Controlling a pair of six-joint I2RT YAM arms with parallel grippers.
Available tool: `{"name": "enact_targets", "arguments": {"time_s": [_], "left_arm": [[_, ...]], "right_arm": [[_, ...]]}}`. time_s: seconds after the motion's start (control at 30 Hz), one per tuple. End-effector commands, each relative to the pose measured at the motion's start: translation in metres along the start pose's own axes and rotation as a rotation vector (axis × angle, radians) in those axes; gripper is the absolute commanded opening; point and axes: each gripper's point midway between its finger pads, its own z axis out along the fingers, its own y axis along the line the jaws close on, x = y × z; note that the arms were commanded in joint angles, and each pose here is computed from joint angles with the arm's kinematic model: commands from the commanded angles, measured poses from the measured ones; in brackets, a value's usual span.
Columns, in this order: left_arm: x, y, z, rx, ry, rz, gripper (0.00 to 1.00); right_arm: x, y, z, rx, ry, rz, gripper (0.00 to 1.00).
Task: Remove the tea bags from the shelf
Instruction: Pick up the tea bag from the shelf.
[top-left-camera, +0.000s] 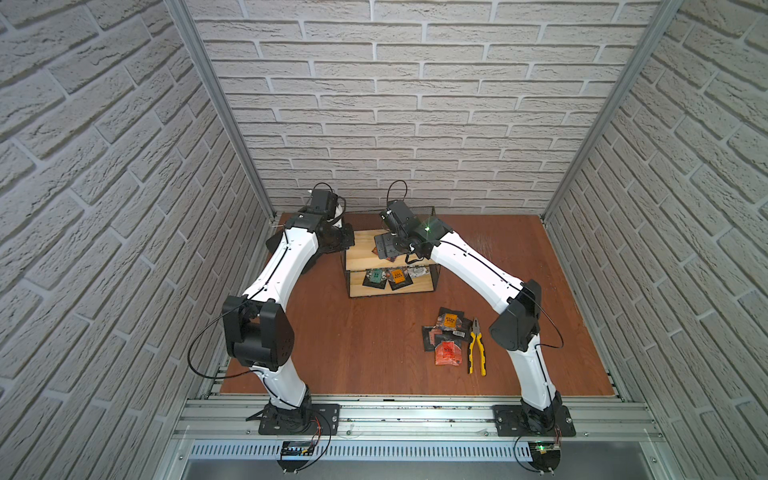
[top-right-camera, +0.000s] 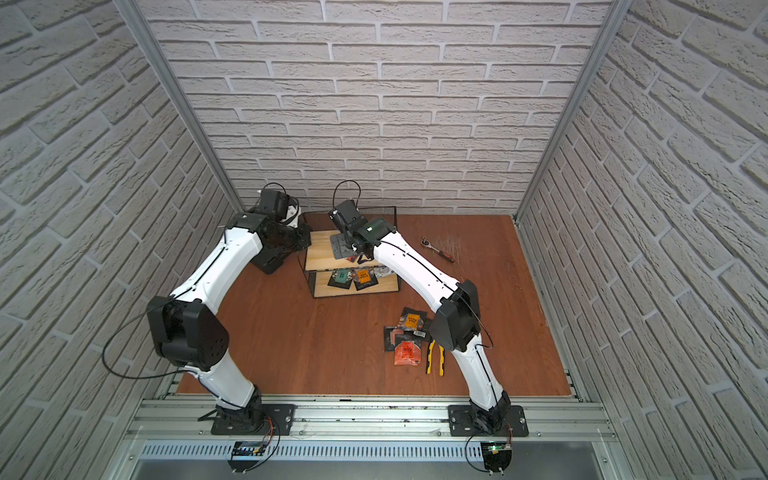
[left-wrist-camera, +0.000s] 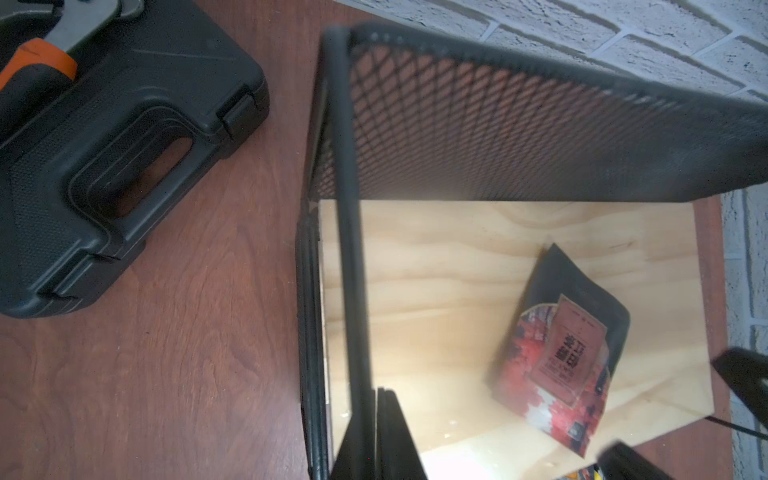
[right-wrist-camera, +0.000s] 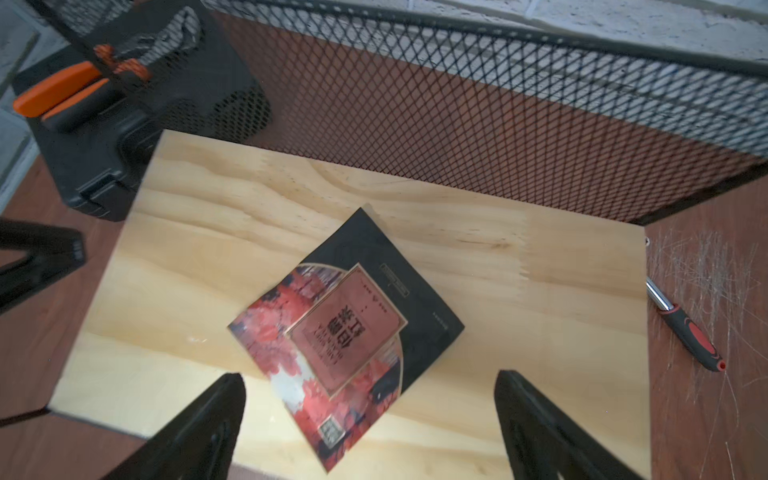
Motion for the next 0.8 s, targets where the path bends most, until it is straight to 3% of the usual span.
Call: {"name": "enact_targets", "arguments": {"time_s": [0.0, 0.3, 0.47, 0.77], "left_arm": [[-0.008, -0.001, 0.006, 0.006, -0.015, 0.011, 0.08], [-0.008, -0.001, 0.006, 0.007, -0.014, 0.009, 0.08], [-0.008, -0.001, 0.006, 0.007, -0.015, 0.009, 0.08], [-0.008, -0.001, 0.007, 0.008, -0.014, 0.008, 0.08]], "right_arm": [[-0.006, 0.001, 0.005, -0.012, -0.011, -0.009, 0.98], [0.012, -0.005, 0.033, -0.002, 0.066, 0.01, 0.95], [0.032, -0.011, 0.04, 0.028, 0.115, 0.02, 0.88], [0.04, -0.017, 0.038, 0.049, 0.127, 0.04, 0.48]]}}
